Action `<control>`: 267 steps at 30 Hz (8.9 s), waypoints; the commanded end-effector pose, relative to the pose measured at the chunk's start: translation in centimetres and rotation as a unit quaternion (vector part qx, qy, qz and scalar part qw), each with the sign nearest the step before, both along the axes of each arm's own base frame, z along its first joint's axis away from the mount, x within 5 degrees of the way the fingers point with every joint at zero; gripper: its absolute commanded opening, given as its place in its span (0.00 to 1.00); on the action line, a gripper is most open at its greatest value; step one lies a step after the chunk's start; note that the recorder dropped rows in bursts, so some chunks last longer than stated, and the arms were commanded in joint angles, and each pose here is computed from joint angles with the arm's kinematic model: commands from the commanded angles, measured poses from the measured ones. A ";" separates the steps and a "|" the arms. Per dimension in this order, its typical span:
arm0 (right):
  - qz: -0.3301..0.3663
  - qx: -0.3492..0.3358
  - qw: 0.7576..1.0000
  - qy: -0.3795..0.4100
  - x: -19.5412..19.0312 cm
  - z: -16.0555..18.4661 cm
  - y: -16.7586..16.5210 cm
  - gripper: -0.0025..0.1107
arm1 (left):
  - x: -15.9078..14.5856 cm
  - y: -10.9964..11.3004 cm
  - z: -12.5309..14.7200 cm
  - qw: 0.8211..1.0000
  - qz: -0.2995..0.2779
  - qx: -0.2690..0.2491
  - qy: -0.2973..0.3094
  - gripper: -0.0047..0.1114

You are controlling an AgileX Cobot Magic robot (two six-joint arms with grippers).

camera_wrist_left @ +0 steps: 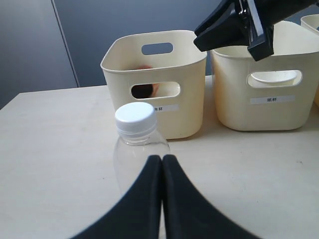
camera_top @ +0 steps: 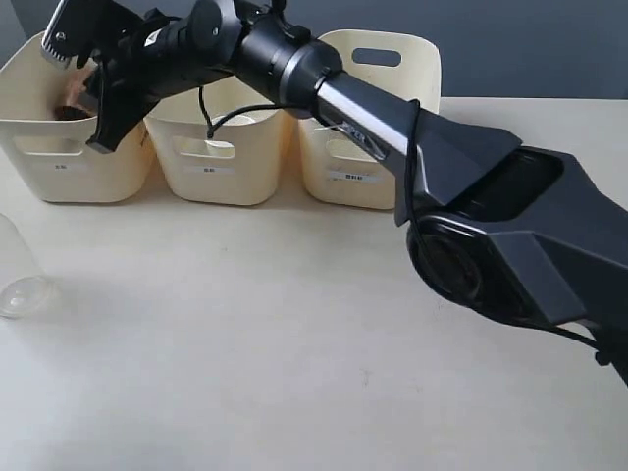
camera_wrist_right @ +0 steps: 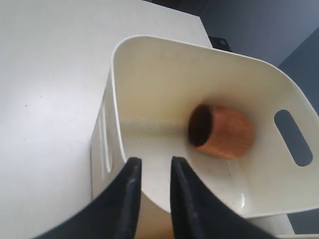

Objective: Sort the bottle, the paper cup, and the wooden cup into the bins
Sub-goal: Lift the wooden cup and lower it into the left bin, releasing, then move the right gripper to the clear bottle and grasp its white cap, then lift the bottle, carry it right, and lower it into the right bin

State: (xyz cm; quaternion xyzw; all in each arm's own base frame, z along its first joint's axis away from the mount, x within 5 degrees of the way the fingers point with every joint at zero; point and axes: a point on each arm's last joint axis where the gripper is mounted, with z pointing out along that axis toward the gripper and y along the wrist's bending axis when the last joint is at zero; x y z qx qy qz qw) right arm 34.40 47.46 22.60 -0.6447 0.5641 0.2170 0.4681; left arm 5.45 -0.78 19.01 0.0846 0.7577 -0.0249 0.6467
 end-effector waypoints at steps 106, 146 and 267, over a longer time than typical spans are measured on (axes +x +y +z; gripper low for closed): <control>0.143 0.182 0.955 0.185 -9.0 -7.2 4.9 0.72 | 0.0 0.0 0.1 1.000 -0.002 -0.003 -0.005 0.04; 0.132 0.189 0.954 0.193 -9.8 -7.4 6.2 0.01 | 0.0 0.0 0.1 1.000 -0.002 -0.003 -0.005 0.04; -0.089 0.191 0.964 0.165 12.0 -5.5 -27.6 0.40 | 0.0 0.0 0.1 1.000 -0.002 -0.003 -0.005 0.04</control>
